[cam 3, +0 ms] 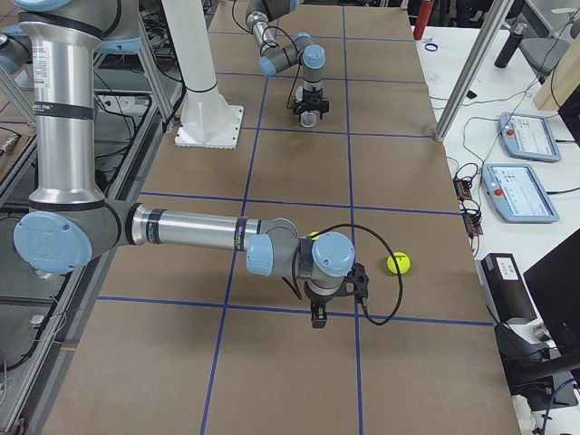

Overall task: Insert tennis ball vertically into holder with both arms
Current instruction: 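Lower the left gripper onto the can's open end and grasp it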

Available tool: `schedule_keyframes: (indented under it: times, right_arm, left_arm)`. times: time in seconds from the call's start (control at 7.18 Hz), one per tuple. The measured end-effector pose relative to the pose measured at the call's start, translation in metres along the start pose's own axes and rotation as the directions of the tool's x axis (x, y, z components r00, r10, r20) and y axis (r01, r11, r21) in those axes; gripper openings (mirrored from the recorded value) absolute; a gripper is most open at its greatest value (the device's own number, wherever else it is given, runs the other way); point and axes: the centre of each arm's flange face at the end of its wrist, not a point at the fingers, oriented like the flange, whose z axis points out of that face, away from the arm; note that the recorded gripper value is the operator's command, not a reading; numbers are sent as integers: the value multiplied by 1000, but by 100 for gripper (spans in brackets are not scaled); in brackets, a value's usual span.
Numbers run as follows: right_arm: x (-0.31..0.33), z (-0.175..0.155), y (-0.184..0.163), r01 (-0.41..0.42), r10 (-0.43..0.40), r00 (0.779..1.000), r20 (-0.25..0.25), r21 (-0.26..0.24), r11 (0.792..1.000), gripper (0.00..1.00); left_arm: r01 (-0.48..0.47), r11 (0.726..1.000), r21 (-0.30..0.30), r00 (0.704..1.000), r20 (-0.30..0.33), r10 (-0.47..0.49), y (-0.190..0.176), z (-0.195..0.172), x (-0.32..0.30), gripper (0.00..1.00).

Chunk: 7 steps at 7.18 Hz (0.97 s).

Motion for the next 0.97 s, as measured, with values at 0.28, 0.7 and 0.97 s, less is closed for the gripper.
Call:
schedule_keyframes:
  times: [0.28, 0.7, 0.97]
  right_arm:
    - [0, 0, 0, 0, 0, 1000, 0, 0, 1000, 99]
    - [1, 1, 0, 0, 0, 1000, 0, -1, 1000, 99]
    - [1, 1, 0, 0, 0, 1000, 0, -2, 1000, 99]
  left_arm:
    - [2, 1000, -12, 1000, 11, -2, 6, 6, -2, 99]
    - [4, 1000, -19, 1000, 24, -4, 11, 11, -4, 99]
    - [0, 1000, 0, 1000, 27, 0, 11, 11, -4, 99]
